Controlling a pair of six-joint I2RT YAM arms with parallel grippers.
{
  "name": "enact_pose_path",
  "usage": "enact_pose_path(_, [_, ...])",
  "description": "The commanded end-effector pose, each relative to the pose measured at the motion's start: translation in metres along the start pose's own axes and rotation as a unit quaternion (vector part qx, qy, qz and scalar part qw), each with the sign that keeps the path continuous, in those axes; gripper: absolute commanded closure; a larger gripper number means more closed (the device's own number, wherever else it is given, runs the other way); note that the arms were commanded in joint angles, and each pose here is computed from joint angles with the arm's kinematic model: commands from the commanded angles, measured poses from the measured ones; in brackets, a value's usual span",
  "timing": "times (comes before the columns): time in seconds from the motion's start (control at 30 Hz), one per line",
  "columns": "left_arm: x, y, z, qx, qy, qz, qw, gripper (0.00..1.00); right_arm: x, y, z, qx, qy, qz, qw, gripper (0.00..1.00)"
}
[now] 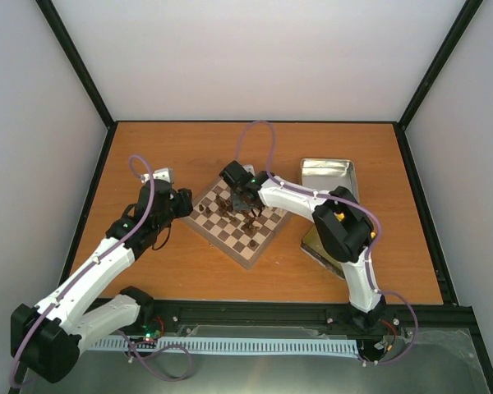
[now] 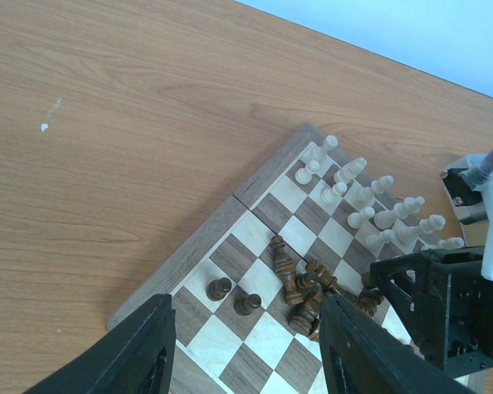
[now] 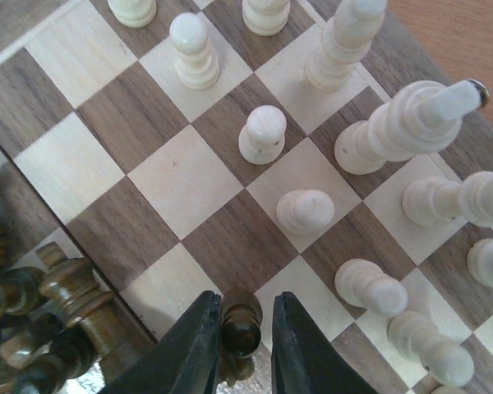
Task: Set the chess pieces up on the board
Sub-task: Pick up the chess piece from the chessboard.
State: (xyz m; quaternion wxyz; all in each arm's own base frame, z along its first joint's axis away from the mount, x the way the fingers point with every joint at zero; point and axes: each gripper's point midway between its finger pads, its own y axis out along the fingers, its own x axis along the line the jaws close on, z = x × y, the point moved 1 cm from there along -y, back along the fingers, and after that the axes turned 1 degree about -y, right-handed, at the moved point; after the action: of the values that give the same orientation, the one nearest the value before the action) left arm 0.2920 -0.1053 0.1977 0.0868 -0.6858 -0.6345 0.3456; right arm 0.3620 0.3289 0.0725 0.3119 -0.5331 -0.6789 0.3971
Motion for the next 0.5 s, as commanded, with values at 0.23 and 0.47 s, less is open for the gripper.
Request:
enact_pose_path(0.23, [-0.006,-0.015,-0.021,-0.027,0.006,0.009,1.000,0.51,0.003,-0.005,-0.014,-0.010,0.001,-0.010,1.000,0.92])
enact_pose_path(0.47, [-0.007,-0.038,-0.043,-0.069,0.009,0.007,0.998,0.51,0.014,-0.060,-0.032,-0.059,0.011,-0.076,0.995,0.92])
